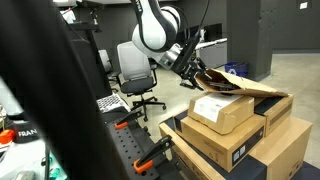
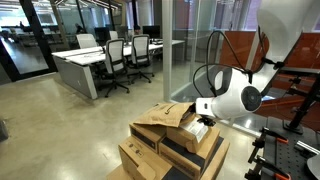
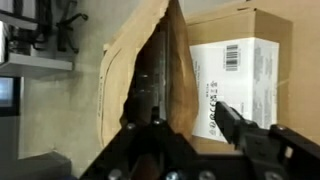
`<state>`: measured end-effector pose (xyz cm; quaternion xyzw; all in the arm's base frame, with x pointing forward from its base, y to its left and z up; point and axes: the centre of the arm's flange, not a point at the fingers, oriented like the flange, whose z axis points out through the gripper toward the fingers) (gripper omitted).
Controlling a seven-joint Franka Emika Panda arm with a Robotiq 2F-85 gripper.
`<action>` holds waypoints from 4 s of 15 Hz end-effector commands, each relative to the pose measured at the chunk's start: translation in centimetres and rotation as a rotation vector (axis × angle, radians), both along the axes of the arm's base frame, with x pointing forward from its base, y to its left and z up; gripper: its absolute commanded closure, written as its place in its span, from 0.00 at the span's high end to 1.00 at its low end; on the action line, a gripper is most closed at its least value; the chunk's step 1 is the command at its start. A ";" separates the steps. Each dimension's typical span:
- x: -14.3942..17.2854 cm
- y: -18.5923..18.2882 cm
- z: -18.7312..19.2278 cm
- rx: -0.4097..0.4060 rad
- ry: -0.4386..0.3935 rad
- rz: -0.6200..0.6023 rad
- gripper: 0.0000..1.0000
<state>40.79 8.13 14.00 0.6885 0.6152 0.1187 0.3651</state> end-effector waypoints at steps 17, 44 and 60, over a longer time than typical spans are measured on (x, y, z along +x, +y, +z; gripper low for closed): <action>0.6 0.1 -0.6 0.003 -0.012 -0.010 0.55; 2.0 -0.5 -1.5 -0.012 -0.024 -0.023 0.53; 1.8 -0.3 -1.5 -0.012 -0.032 -0.023 0.52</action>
